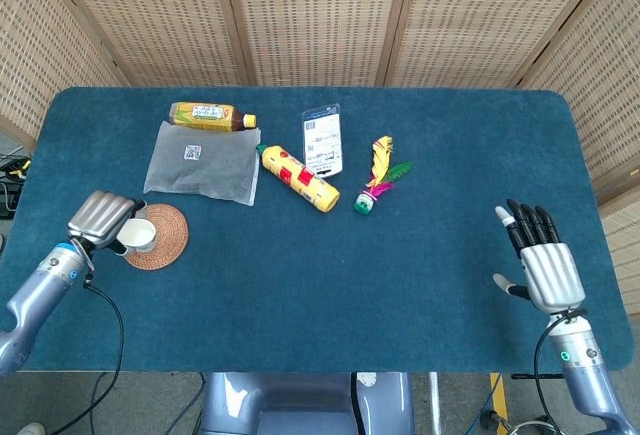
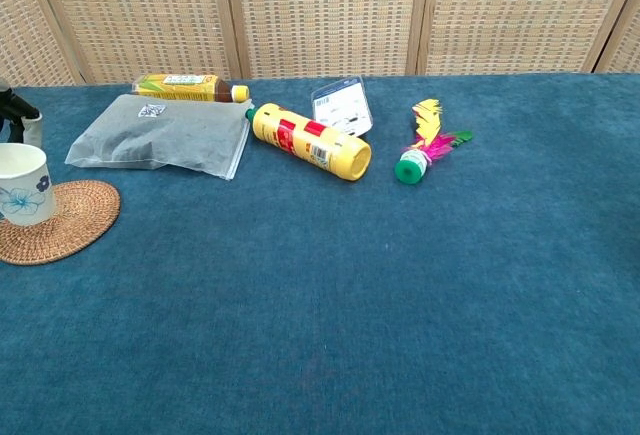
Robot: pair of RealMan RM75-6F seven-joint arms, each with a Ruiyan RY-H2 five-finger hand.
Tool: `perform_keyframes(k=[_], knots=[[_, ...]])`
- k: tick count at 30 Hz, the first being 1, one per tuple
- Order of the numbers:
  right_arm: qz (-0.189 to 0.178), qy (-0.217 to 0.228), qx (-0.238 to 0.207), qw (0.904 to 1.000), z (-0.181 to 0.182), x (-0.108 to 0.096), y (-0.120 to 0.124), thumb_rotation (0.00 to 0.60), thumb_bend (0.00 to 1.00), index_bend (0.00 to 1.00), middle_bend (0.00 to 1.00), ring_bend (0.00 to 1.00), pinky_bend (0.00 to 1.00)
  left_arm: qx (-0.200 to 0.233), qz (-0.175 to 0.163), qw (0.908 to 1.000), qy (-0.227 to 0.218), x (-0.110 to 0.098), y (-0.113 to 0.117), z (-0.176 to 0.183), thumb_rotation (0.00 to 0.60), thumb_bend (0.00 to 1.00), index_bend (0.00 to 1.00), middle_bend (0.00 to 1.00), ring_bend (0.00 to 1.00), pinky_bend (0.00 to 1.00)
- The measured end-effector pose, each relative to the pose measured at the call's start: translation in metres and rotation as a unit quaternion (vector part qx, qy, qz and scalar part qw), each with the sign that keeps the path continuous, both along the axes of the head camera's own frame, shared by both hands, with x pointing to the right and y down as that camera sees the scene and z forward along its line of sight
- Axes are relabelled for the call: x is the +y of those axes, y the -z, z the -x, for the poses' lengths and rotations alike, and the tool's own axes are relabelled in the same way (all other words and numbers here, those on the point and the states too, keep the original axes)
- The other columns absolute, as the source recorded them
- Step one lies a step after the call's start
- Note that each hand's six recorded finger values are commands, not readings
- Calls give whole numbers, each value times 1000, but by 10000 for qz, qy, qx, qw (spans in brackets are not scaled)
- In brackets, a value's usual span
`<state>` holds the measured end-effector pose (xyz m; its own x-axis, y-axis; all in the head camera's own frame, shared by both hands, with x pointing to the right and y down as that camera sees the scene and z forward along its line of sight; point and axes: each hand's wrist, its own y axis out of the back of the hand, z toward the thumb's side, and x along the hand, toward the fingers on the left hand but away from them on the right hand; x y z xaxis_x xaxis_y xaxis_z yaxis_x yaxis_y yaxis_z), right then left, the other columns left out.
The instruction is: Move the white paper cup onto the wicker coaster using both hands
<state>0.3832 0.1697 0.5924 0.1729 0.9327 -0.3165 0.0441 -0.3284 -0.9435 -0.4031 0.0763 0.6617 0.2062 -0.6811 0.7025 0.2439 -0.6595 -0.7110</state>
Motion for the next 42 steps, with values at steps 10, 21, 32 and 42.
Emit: perform_keyframes(k=[10,21,32,42], knots=[[-16,-65,-2,10000,-4,0,2,600,0,0,0,0,0,152,49,9994,304,0,-24,12,600,16,464,501,498,456],[-39,-111,-21,9999,-7,0,5,600,0,0,0,0,0,242,222,9991,254,3,-37,5,600,0,0,0,0,122],[-80,-55,-156,9998,-2,2,11,600,0,0,0,0,0,693,-352,9952,589,6,20,37,600,0,0,0,0,0],[-123,-95,-77,9999,-4,4,16,600,0,0,0,0,0,896,-1470,9682,1815,54,82,81,600,0,0,0,0,0]])
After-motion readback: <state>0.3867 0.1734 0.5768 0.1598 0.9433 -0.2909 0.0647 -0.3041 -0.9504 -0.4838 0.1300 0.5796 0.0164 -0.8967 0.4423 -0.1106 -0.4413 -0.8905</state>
